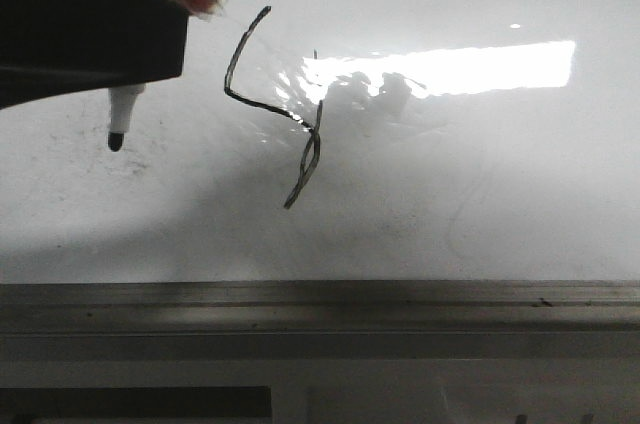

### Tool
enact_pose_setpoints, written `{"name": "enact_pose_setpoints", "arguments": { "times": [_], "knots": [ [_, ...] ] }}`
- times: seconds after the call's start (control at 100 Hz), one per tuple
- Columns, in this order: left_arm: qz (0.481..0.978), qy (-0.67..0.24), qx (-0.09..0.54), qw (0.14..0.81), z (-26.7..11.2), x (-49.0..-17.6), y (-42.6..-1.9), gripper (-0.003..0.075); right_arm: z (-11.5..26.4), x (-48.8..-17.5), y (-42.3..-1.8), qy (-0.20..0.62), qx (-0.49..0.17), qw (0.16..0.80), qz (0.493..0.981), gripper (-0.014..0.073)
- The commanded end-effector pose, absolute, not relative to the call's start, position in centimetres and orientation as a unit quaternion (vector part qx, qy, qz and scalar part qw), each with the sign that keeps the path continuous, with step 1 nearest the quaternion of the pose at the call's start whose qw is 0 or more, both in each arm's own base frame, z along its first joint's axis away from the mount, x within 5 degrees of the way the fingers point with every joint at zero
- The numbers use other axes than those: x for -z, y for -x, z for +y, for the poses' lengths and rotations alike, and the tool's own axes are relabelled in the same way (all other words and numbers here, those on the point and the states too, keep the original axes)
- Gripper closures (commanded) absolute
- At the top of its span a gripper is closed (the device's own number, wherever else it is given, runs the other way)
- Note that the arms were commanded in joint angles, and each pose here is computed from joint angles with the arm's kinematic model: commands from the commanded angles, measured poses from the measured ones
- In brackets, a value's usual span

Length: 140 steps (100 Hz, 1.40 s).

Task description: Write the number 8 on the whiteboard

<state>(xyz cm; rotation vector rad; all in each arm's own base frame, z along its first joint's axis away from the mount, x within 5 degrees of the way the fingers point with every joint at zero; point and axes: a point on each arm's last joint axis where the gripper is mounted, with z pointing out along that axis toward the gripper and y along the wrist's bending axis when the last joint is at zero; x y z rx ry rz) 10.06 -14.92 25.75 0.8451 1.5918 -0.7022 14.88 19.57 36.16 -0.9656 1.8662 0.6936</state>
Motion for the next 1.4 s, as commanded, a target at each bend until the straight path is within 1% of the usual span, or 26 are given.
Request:
{"name": "enact_pose_setpoints", "arguments": {
  "times": [0.0, 0.04, 0.06, 0.11, 0.12, 0.14, 0.16, 0.18, 0.21, 0.23, 0.26, 0.32, 0.35, 0.4, 0.45, 0.56, 0.66, 0.88, 1.23, 1.3, 1.39],
  "knots": [
    [0.645, -0.314, 0.336, 0.610, -15.0, -28.0, -10.3, 0.0741, 19.4, -37.9, -15.0, 0.374, -0.292, 0.485, 0.735, 0.0634],
    [0.645, -0.314, 0.336, 0.610, -15.0, -28.0, -10.3, 0.0741, 19.4, -37.9, -15.0, 0.373, -0.292, 0.487, 0.734, 0.0608],
    [0.644, -0.314, 0.336, 0.611, -15.0, -28.0, -10.3, 0.0741, 19.4, -37.9, -15.0, 0.373, -0.292, 0.487, 0.734, 0.0581],
    [0.644, -0.314, 0.336, 0.611, -15.0, -28.0, -10.3, 0.0741, 19.4, -37.9, -15.0, 0.374, -0.292, 0.486, 0.734, 0.0476],
    [0.644, -0.314, 0.336, 0.611, -15.0, -28.0, -10.3, 0.0741, 19.4, -37.9, -15.0, 0.374, -0.292, 0.485, 0.734, 0.0438],
    [0.644, -0.314, 0.336, 0.611, -15.0, -28.0, -10.3, 0.0741, 19.4, -37.9, -15.0, 0.374, -0.292, 0.485, 0.734, 0.0398],
    [0.644, -0.314, 0.336, 0.611, -15.0, -28.0, -10.3, 0.0741, 19.4, -37.9, -15.0, 0.372, -0.293, 0.485, 0.735, 0.0316],
    [0.645, -0.314, 0.336, 0.610, -15.0, -28.0, -10.3, 0.0741, 19.4, -37.9, -15.0, 0.369, -0.295, 0.483, 0.737, 0.0277],
    [0.651, -0.308, 0.337, 0.606, -14.9, -27.9, -10.3, 0.0741, 19.4, -37.9, -15.0, 0.368, -0.295, 0.486, 0.736, 0.0192],
    [0.656, -0.301, 0.339, 0.603, -14.9, -27.9, -10.4, 0.0741, 19.4, -38.0, -15.0, 0.366, -0.296, 0.488, 0.735, 0.0155],
    [0.674, -0.272, 0.346, 0.593, -14.7, -27.8, -10.7, 0.0741, 19.5, -38.0, -15.1, 0.364, -0.296, 0.493, 0.733, 0.0130],
    [0.712, -0.202, 0.361, 0.568, -14.2, -27.4, -11.3, 0.0741, 19.5, -38.2, -15.1, 0.360, -0.298, 0.499, 0.730, 0.0143],
    [0.732, -0.150, 0.371, 0.551, -13.9, -27.2, -11.7, 0.0741, 19.5, -38.2, -15.2, 0.358, -0.298, 0.499, 0.730, 0.0165],
    [0.759, -0.088, 0.380, 0.522, -13.4, -26.7, -12.2, 0.0741, 19.4, -38.2, -15.1, 0.355, -0.301, 0.496, 0.733, 0.0199],
    [0.774, -0.060, 0.379, 0.503, -13.2, -26.3, -12.5, 0.0741, 19.4, -38.1, -15.0, 0.355, -0.303, 0.489, 0.737, 0.0228],
    [0.807, -0.062, 0.364, 0.460, -13.2, -25.6, -12.9, 0.0741, 19.4, -37.9, -15.0, 0.357, -0.303, 0.480, 0.742, 0.0262],
    [0.832, -0.063, 0.357, 0.420, -13.6, -25.1, -13.1, 0.0741, 19.5, -37.8, -15.0, 0.357, -0.303, 0.478, 0.743, 0.0263],
    [0.832, -0.054, 0.346, 0.431, -14.0, -24.7, -13.9, 0.0741, 19.5, -37.7, -14.8, 0.353, -0.314, 0.462, 0.751, 0.0263],
    [0.834, -0.055, 0.345, 0.428, -14.1, -24.6, -14.0, 0.0737, 19.5, -37.7, -14.8, 0.351, -0.314, 0.466, 0.749, 0.0263],
    [0.834, -0.055, 0.345, 0.428, -14.1, -24.6, -14.0, 0.0693, 19.5, -37.7, -14.8, 0.351, -0.314, 0.466, 0.749, 0.0263],
    [0.834, -0.055, 0.345, 0.428, -14.1, -24.6, -14.0, 0.0552, 19.5, -37.7, -14.8, 0.352, -0.314, 0.465, 0.749, 0.0263]
  ]
}}
